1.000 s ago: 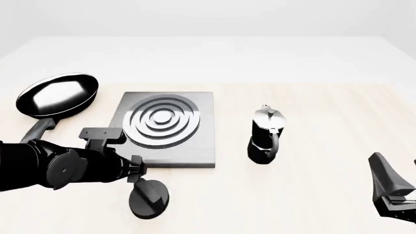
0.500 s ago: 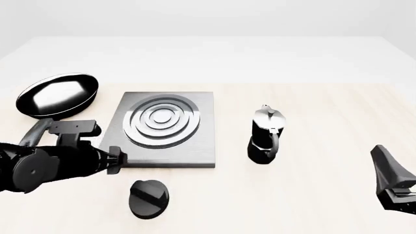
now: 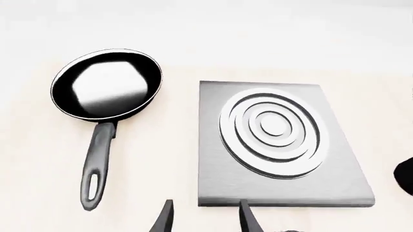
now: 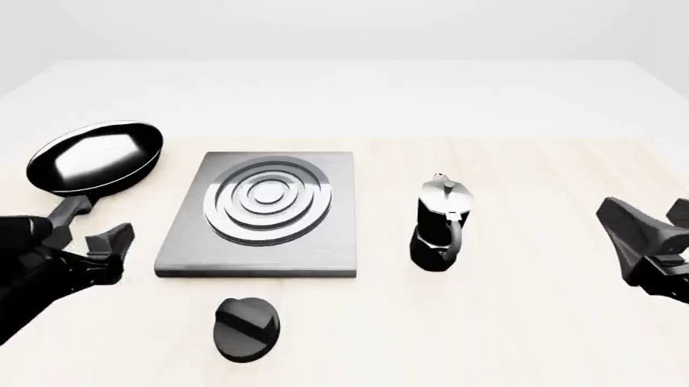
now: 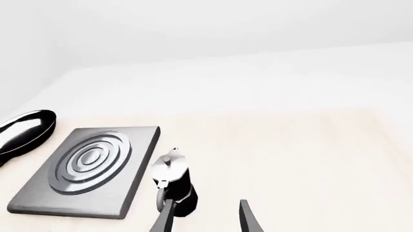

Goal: Turn on the stove and put the moka pot on it.

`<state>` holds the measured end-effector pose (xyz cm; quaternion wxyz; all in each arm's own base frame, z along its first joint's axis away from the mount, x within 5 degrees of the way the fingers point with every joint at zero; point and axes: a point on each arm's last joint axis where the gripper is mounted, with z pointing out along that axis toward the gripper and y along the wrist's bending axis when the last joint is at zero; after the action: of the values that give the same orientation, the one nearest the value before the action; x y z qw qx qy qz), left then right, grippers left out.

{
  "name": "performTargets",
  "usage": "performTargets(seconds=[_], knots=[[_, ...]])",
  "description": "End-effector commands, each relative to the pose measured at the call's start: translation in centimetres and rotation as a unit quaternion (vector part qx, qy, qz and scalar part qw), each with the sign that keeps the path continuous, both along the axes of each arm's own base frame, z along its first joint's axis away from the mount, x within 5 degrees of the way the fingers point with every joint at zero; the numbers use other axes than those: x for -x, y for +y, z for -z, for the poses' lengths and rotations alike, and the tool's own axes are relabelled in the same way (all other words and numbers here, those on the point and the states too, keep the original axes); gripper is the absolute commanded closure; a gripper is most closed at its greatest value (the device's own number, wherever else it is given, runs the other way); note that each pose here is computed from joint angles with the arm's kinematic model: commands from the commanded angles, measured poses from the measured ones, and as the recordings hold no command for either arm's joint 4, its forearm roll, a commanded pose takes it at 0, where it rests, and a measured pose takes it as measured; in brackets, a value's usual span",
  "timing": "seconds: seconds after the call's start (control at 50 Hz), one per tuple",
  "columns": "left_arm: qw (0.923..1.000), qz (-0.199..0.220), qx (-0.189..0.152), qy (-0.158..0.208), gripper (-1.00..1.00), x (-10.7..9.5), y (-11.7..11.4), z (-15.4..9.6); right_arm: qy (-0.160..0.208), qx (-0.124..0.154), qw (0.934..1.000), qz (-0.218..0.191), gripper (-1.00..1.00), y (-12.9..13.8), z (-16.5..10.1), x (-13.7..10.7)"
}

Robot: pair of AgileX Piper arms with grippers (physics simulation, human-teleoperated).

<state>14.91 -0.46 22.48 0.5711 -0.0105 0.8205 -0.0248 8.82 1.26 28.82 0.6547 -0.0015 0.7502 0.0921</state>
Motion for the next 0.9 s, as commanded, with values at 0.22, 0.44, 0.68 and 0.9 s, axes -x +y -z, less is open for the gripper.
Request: performTargets(seconds=[0.22, 0.44, 0.68, 0.9], knots=[[0.9825, -0.071, -0.036, -0.168, -1.00, 5.6, 1.6, 0.4, 0.060, -0.027, 0.9973, -0.033, -1.00, 1.0, -2.1, -1.3], [0.9756, -0.062, -0.044, -0.206, -1.00, 7.6, 1.2, 0.4, 0.074, -0.027, 0.9958, -0.048, -1.00, 1.5, -2.8, -1.9], [0.9750, -0.071, -0.039, -0.207, -1.00, 7.6, 1.4, 0.5, 0.099, -0.027, 0.9920, -0.074, -1.00, 2.7, -1.2, -3.4], [0.9745, -0.071, -0.041, -0.209, -1.00, 7.7, 1.4, 0.5, 0.109, -0.030, 0.9907, -0.075, -1.00, 3.1, 0.1, -4.5]])
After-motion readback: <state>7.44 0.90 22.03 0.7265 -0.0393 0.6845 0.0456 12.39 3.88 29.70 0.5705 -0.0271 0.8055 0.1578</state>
